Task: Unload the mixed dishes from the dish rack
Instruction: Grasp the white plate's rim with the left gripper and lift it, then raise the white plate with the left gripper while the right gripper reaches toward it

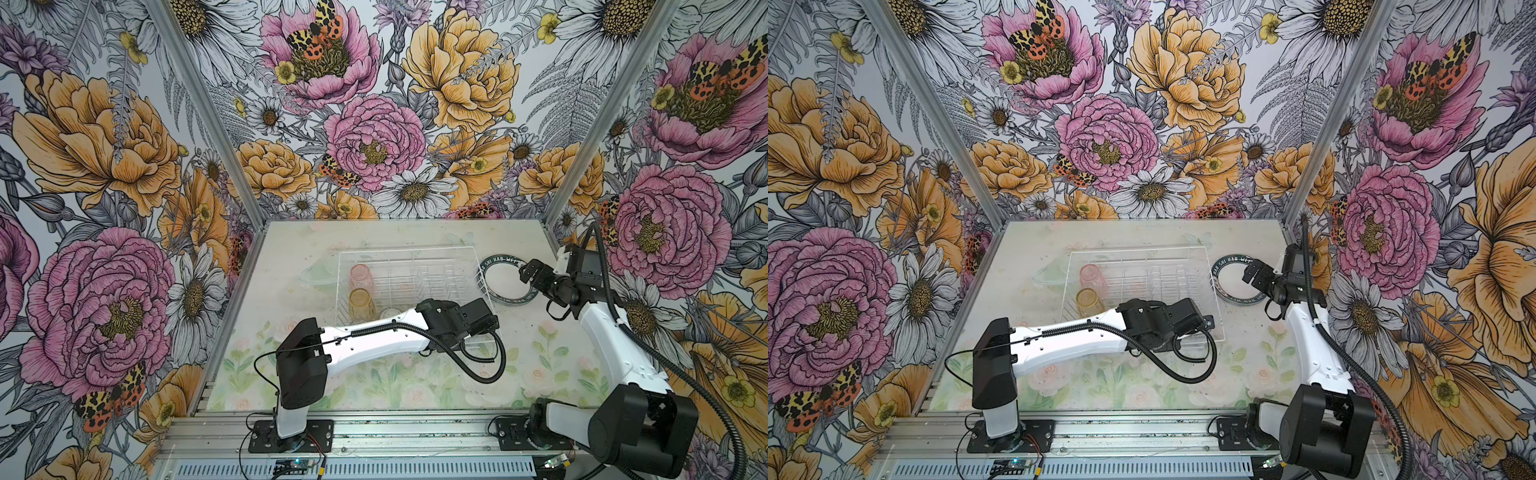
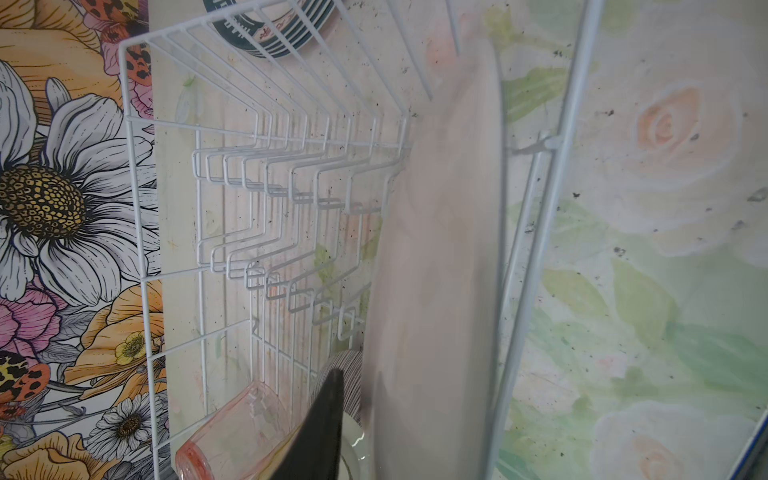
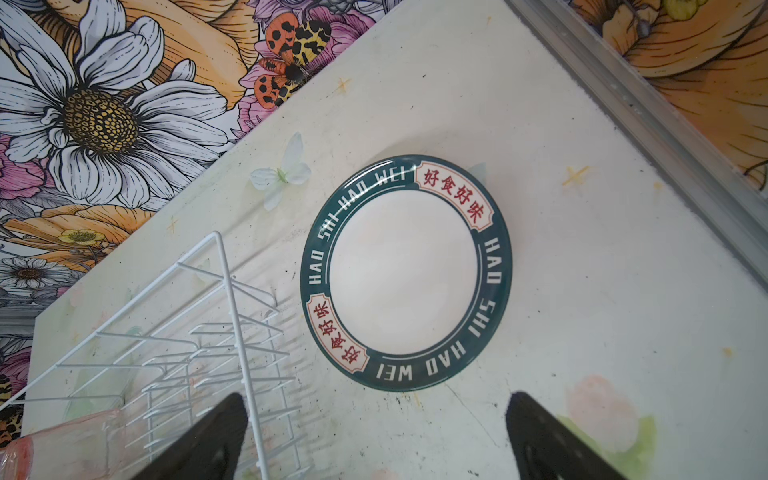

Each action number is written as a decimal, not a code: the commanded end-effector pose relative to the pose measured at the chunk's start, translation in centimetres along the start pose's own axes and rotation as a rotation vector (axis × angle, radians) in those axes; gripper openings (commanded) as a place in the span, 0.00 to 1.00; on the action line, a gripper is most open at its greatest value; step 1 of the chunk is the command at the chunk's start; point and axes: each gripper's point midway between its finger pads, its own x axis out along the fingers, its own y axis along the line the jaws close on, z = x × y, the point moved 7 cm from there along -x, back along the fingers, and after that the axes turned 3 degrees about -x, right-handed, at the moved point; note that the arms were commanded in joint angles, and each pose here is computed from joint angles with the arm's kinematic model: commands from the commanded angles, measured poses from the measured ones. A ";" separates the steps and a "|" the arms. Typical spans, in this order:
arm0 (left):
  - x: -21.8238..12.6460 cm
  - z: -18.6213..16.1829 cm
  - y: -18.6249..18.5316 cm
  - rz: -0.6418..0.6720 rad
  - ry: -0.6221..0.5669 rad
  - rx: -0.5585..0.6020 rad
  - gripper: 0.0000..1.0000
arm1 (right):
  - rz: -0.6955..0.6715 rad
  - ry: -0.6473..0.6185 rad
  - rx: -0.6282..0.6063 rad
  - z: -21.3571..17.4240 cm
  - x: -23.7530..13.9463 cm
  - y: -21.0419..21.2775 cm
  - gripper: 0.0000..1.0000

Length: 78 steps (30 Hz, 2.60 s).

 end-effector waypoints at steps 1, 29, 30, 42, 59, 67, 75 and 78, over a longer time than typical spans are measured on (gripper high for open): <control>0.0 0.3 1.4 0.060 0.002 -0.044 0.19 | 0.010 -0.005 -0.023 -0.2 -0.1 0.1 0.99; -8.0 0.2 8.2 0.122 -0.209 -0.269 0.00 | 0.027 -0.009 -0.040 0.2 -0.2 0.5 0.99; -8.4 0.0 8.6 0.114 -0.223 -0.285 0.00 | 0.030 -0.012 -0.041 0.3 -0.3 0.5 0.99; -11.6 -2.7 14.8 -0.062 -0.436 -0.610 0.00 | 0.110 -0.035 -0.084 0.9 -1.4 1.8 0.97; -9.5 -6.3 22.5 -0.468 -0.850 -1.066 0.00 | 0.599 -0.053 -0.251 0.3 -4.6 8.0 0.90; -6.3 -6.1 24.5 -0.572 -0.929 -1.148 0.00 | 0.843 -0.083 -0.295 0.1 -6.5 11.1 0.88; -4.6 -4.6 25.4 -0.680 -0.985 -1.174 0.00 | 0.994 -0.114 -0.256 0.5 -6.3 12.9 0.87; -4.2 -4.1 25.5 -0.703 -0.990 -1.174 0.00 | 1.003 -0.126 -0.247 0.9 -5.8 13.2 0.87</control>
